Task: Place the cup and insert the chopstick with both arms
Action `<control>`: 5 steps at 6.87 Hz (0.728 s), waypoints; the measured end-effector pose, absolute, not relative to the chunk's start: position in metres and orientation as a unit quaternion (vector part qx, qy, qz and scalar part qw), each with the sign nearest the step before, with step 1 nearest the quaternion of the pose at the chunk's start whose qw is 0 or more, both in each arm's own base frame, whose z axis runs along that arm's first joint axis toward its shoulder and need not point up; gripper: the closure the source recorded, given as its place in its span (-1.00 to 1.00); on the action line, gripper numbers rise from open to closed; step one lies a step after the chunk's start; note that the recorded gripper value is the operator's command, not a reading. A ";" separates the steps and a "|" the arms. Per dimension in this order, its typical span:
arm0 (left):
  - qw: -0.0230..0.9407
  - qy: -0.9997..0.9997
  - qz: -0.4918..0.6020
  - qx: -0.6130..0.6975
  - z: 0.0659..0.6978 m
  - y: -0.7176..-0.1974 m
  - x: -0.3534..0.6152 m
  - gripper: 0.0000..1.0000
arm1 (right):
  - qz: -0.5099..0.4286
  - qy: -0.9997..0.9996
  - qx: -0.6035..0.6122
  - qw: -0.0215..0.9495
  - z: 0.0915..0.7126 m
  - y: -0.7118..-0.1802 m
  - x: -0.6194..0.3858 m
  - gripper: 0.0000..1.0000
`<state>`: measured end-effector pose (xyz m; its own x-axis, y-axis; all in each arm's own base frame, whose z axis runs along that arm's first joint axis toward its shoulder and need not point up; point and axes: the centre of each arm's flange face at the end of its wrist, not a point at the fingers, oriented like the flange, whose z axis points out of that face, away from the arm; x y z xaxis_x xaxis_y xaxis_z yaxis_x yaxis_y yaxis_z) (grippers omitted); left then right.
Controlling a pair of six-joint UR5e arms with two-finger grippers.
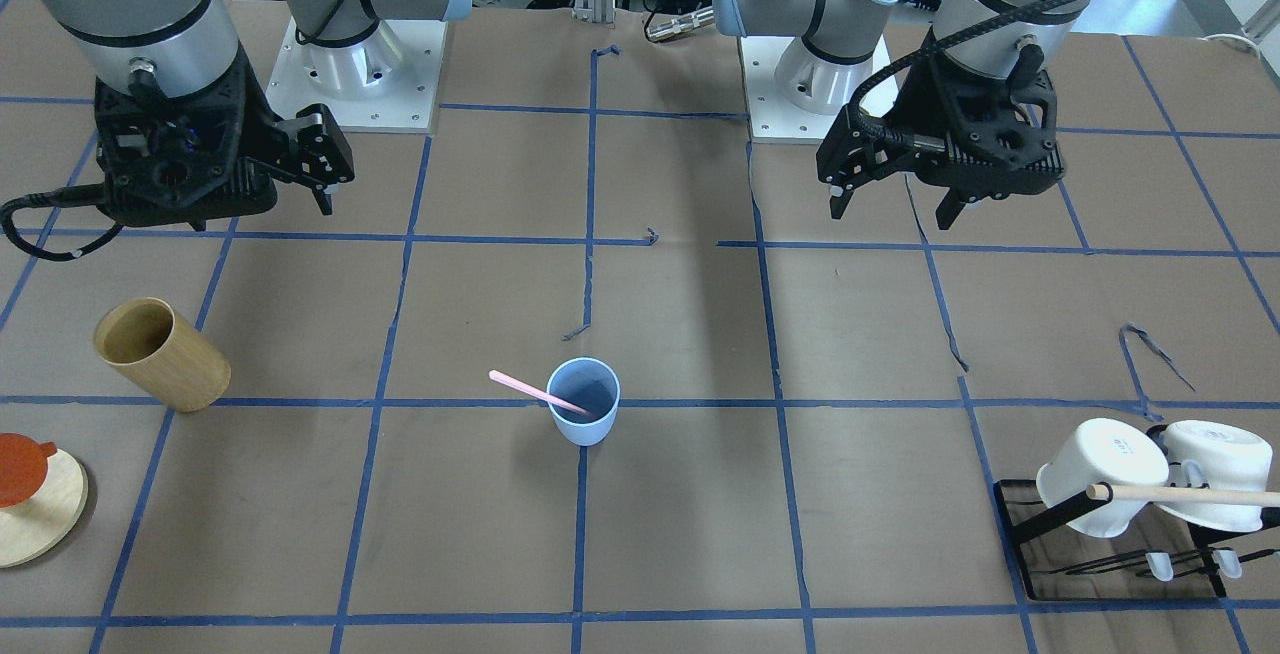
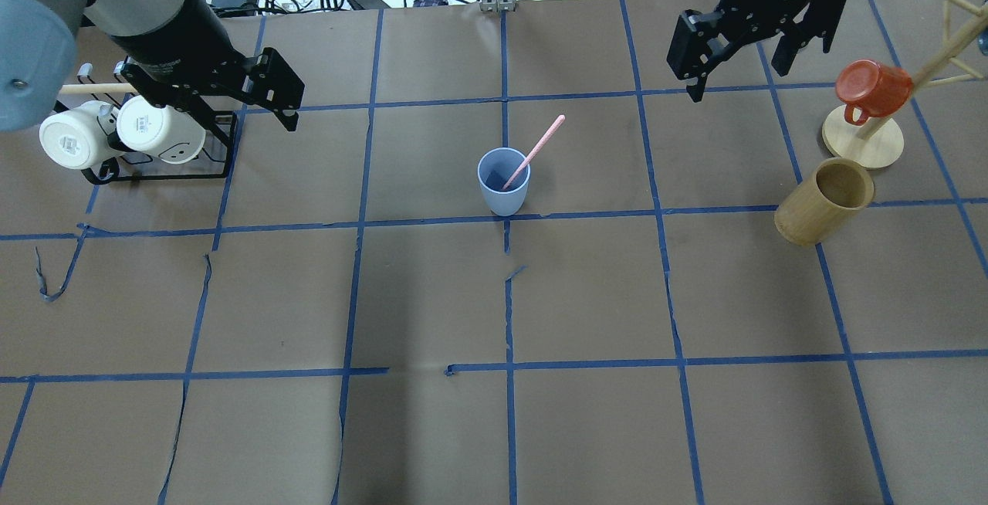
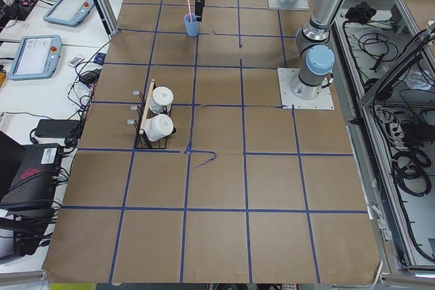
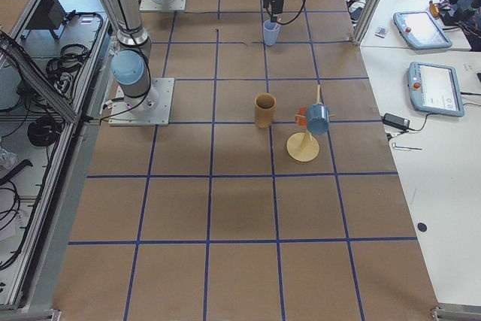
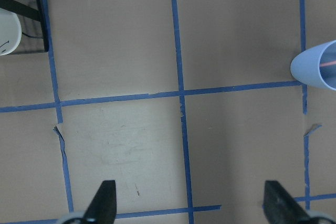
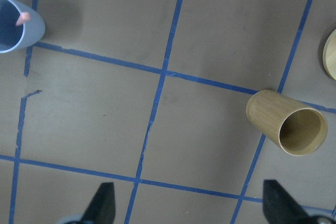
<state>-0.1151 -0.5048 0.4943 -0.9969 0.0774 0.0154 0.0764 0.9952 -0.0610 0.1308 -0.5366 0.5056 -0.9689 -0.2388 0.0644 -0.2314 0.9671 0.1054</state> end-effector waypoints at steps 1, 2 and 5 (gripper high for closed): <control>0.009 -0.999 0.030 -0.039 0.494 -0.505 -0.115 -0.98 | -0.068 -0.992 0.106 0.029 0.506 -0.533 0.113 -1.00; 0.009 -0.999 0.030 -0.039 0.494 -0.505 -0.115 -0.98 | -0.079 -0.992 0.090 0.026 0.506 -0.531 0.099 -1.00; 0.009 -0.999 0.030 -0.038 0.494 -0.505 -0.115 -0.98 | -0.084 -0.996 0.032 0.009 0.506 -0.528 0.097 -1.00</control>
